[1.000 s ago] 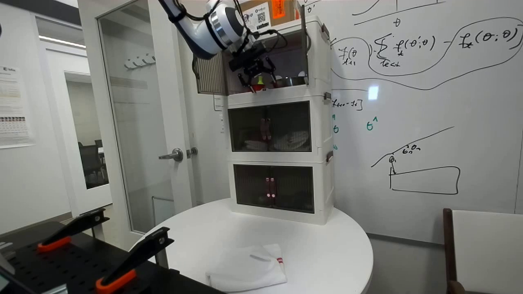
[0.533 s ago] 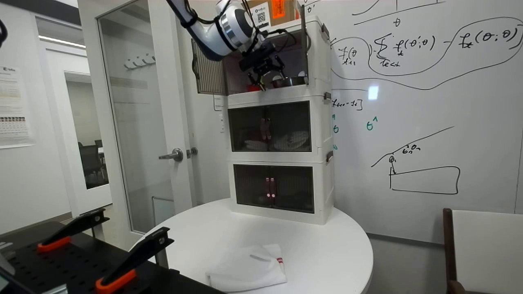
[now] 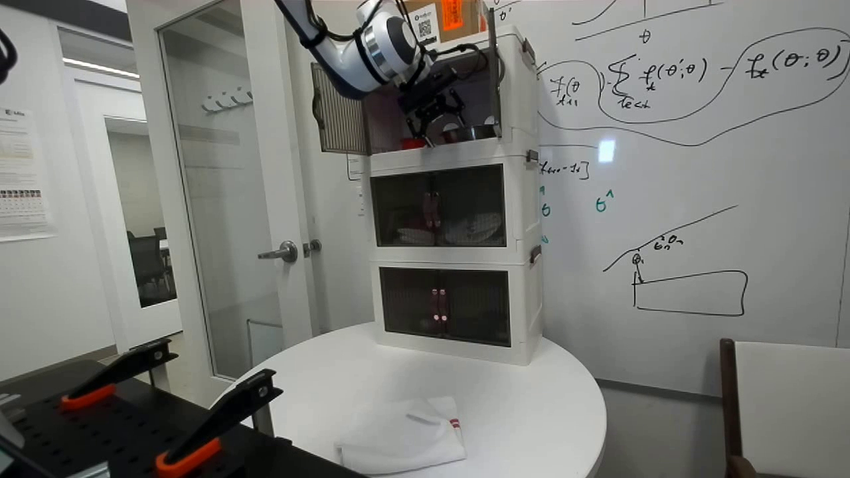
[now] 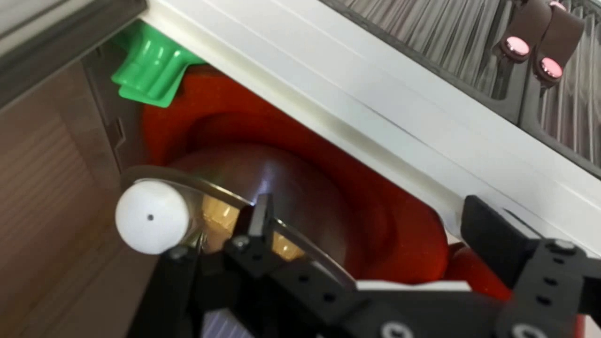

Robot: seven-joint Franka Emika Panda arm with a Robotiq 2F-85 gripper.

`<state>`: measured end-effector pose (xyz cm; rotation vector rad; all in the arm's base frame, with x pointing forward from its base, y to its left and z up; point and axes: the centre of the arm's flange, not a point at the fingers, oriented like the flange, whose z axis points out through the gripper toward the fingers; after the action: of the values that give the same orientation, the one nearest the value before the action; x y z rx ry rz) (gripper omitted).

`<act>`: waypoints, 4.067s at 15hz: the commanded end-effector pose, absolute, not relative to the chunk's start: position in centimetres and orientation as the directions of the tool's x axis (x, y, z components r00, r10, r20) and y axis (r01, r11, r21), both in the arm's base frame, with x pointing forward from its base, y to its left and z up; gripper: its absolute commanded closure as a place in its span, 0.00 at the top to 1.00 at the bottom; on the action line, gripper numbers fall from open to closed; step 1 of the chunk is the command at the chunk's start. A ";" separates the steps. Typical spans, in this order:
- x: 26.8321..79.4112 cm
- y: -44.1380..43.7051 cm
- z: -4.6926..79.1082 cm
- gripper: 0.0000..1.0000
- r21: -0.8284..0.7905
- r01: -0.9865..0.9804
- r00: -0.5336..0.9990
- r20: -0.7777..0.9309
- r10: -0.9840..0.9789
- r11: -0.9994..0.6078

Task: Remove the silver bowl from the open cabinet and put it on the table.

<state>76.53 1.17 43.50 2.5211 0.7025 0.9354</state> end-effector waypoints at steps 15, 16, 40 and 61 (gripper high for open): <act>78.0 0.1 45.9 1.00 0.655 0.373 0.562 0.404 0.722 -0.657; 78.1 0.3 45.5 1.00 0.659 0.380 0.560 0.395 0.728 -0.650; 77.8 3.3 45.3 0.03 0.669 0.474 0.490 0.341 0.802 -0.573; 69.1 5.1 53.9 0.03 0.577 0.565 0.604 0.197 0.772 -0.590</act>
<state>72.83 3.67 53.60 2.3372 1.0865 0.6410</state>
